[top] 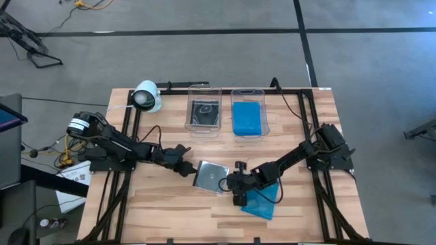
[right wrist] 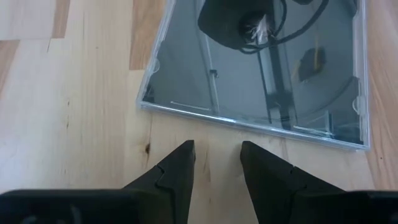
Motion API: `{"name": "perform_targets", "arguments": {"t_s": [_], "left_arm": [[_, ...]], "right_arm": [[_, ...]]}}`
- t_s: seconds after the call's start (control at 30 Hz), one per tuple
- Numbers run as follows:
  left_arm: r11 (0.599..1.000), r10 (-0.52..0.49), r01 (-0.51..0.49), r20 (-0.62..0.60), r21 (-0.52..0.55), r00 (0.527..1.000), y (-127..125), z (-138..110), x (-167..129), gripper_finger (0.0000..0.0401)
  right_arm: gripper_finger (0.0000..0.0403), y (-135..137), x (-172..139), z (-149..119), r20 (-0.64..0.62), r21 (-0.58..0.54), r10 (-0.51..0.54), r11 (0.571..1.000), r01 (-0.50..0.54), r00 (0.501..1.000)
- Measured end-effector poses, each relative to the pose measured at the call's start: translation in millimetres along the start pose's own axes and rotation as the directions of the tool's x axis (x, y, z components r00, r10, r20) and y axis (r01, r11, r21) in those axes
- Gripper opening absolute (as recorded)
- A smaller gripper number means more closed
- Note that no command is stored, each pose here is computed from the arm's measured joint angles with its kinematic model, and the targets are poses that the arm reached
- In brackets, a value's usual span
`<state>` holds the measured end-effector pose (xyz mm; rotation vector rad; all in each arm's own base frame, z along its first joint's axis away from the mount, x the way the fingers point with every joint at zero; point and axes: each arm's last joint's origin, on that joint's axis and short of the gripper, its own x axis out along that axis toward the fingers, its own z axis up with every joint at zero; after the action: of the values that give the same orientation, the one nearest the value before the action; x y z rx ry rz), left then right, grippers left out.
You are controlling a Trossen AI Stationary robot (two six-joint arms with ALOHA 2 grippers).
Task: Pick & place jewel cases by type
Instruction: Put the black CD case into the left transparent bin
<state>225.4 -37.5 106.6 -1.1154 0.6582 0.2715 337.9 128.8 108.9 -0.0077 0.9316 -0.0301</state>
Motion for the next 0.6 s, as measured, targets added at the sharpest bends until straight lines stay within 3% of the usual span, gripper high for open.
{"name": "perform_targets", "arguments": {"t_s": [0.37, 0.6], "left_arm": [[0.999, -0.043, 0.043, 0.015, -0.014, 0.999, -14.7, 5.1, 4.2, 0.0257], [1.0, 0.012, -0.013, -0.098, -0.016, 0.995, -18.1, 3.5, 32.9, 0.0257]], "right_arm": [[0.0127, -11.3, 4.1, 5.2, 0.028, 0.03, -0.024, 0.999, 0.023, 0.999], [0.0127, -10.8, 2.6, 3.0, 0.01, 0.022, -0.028, 0.999, 0.028, 1.0]]}}
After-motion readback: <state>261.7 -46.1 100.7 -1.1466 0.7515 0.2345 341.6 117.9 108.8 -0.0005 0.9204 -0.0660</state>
